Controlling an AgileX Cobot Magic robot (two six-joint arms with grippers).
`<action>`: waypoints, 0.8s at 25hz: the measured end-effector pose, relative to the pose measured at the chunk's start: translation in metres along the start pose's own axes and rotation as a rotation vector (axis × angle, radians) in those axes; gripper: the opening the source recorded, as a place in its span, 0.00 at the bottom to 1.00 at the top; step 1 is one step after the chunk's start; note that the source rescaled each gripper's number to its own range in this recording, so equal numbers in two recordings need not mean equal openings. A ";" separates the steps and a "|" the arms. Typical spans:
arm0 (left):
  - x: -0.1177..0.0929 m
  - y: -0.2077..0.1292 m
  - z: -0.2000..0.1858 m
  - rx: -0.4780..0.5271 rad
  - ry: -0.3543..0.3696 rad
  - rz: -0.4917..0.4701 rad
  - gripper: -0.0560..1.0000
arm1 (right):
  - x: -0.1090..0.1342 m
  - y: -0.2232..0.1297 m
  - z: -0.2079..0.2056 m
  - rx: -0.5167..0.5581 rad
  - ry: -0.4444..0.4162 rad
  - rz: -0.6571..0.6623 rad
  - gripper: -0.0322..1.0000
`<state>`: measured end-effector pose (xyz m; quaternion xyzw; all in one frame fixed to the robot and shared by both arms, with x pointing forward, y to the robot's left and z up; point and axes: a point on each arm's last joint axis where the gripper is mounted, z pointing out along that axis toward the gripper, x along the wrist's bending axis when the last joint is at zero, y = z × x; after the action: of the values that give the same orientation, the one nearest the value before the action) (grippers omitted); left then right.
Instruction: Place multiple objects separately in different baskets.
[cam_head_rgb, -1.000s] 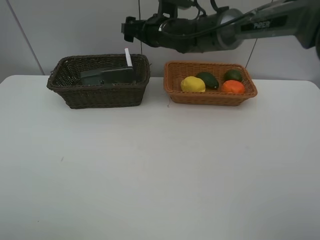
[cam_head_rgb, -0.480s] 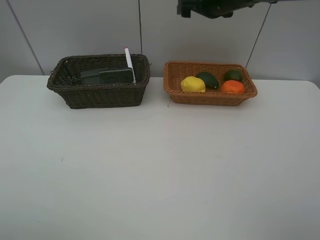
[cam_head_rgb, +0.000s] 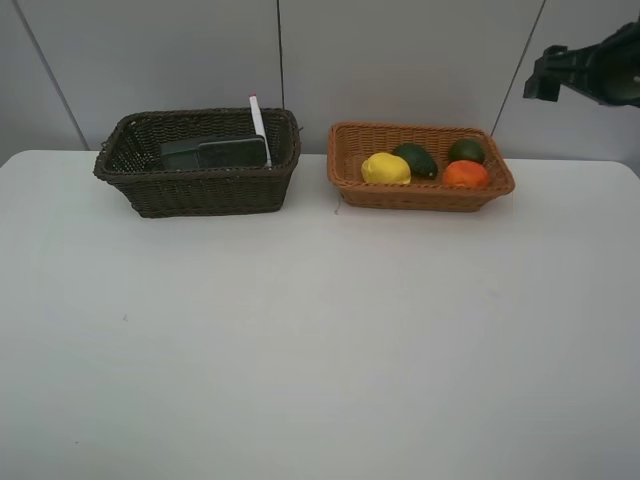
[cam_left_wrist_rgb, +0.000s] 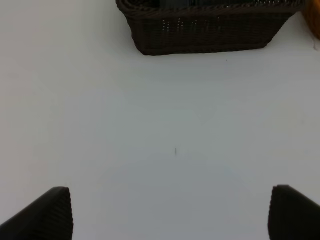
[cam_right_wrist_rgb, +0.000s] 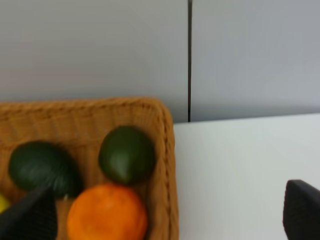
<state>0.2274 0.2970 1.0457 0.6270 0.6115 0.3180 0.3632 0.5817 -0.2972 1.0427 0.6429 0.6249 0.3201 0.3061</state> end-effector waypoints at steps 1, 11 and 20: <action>0.000 0.000 0.000 0.000 0.000 0.000 1.00 | 0.004 -0.008 -0.014 0.001 0.009 -0.007 0.99; 0.000 0.000 0.000 0.000 0.000 0.000 1.00 | 0.009 -0.112 -0.156 -0.028 0.066 0.003 0.99; 0.000 0.000 0.000 0.000 0.000 0.000 1.00 | -0.001 -0.168 -0.257 -0.236 0.092 0.038 0.99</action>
<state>0.2274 0.2970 1.0457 0.6270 0.6115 0.3180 0.3632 0.2753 -0.2945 1.0656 0.5985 0.5842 0.4265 0.3446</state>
